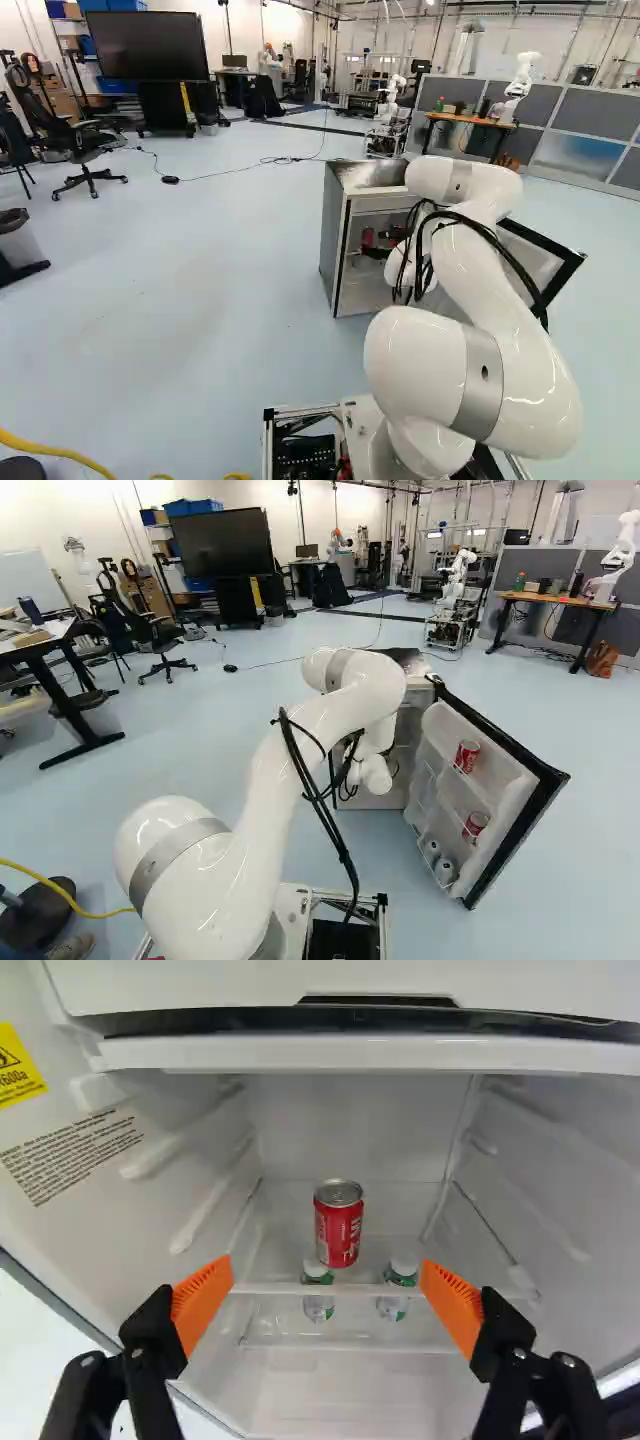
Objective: Grab a drink from the fridge
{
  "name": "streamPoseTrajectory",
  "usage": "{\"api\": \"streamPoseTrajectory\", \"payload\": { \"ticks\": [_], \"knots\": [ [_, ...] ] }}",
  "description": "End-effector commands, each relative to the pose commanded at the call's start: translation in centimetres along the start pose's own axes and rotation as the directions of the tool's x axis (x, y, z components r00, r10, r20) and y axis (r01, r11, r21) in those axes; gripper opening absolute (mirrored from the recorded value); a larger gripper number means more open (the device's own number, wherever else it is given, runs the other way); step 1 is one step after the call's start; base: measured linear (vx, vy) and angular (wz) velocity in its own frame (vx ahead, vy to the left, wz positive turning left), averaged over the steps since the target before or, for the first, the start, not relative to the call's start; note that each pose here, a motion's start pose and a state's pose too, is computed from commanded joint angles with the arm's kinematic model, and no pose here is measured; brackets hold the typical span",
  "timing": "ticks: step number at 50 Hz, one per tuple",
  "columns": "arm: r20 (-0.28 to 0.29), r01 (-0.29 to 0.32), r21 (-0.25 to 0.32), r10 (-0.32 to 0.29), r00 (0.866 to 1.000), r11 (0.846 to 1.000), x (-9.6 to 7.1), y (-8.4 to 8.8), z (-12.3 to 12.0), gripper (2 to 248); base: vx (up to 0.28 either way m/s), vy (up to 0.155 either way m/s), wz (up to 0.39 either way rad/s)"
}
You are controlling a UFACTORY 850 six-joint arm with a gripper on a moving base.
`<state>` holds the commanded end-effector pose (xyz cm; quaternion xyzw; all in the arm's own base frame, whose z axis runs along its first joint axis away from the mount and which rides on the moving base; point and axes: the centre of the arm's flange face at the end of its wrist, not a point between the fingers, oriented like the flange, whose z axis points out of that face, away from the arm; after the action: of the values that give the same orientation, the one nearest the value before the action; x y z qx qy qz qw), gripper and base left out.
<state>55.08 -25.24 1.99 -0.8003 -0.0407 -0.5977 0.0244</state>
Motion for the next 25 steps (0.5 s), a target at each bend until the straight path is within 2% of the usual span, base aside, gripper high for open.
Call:
{"api": "streamPoseTrajectory", "payload": {
  "ticks": [25],
  "knots": [
    [-0.042,0.041,0.008,-0.041,0.998,0.999,-0.2,0.9,3.7,247,0.000,0.000,0.000]
  ]
}}
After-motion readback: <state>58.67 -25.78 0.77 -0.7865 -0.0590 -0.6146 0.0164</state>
